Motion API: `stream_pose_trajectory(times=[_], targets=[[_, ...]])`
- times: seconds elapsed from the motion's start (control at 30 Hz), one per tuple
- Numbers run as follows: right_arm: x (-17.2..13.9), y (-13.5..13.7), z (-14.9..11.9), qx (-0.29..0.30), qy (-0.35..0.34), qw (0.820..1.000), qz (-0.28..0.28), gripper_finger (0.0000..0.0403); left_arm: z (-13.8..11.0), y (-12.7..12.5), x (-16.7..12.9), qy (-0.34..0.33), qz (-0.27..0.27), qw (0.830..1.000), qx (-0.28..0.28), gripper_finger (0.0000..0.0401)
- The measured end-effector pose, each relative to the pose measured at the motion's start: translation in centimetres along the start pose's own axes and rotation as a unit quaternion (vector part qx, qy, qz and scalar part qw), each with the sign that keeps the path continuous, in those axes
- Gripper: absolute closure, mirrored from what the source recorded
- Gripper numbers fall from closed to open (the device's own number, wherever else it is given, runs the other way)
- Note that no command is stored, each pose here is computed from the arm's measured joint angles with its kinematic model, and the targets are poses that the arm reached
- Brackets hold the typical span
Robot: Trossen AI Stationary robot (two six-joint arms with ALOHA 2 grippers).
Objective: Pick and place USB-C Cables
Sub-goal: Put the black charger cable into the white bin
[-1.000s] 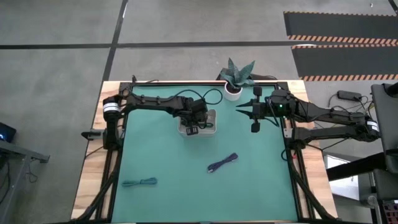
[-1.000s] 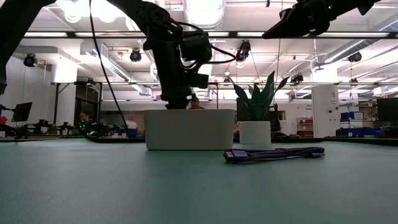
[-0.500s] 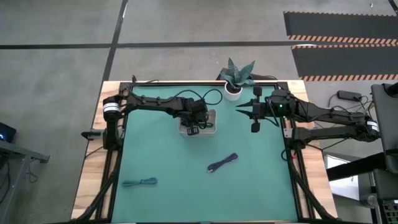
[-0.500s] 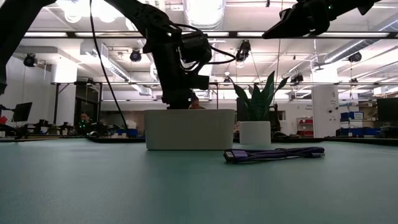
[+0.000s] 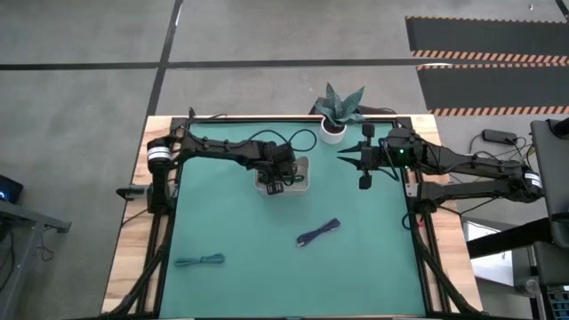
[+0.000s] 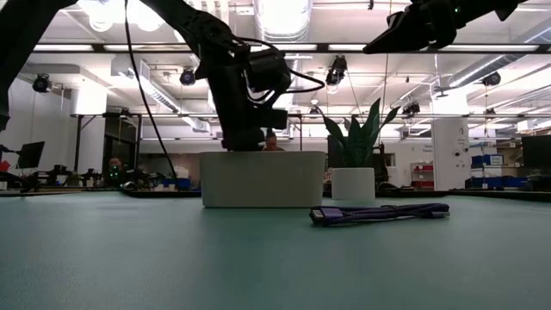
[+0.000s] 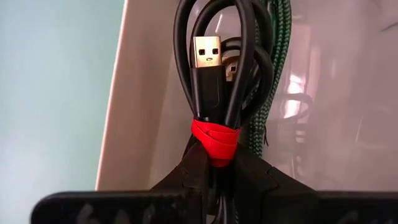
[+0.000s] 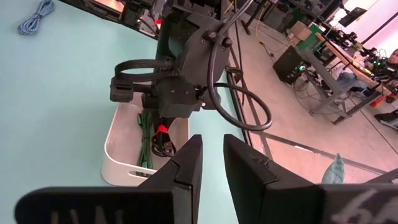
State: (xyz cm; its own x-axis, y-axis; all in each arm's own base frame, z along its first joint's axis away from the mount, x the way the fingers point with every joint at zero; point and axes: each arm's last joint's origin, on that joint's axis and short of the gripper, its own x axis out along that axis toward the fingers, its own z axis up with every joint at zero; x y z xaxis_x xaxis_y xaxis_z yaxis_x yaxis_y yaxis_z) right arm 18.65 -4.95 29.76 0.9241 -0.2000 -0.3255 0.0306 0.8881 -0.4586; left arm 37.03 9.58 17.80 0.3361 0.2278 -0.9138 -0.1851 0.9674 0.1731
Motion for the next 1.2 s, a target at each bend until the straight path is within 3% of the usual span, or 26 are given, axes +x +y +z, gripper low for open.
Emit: stream_pose_trajectory(times=[0.7,1.2], targets=[[0.00,0.00,0.00,0.004,0.000,1.000,0.000,0.0346,-0.10,-0.02,0.12,0.000,0.000,1.000,0.000,0.0371],[0.00,0.00,0.00,0.004,0.000,1.000,0.000,0.0346,-0.07,0.00,0.13,-0.002,0.002,1.000,0.000,0.0322]])
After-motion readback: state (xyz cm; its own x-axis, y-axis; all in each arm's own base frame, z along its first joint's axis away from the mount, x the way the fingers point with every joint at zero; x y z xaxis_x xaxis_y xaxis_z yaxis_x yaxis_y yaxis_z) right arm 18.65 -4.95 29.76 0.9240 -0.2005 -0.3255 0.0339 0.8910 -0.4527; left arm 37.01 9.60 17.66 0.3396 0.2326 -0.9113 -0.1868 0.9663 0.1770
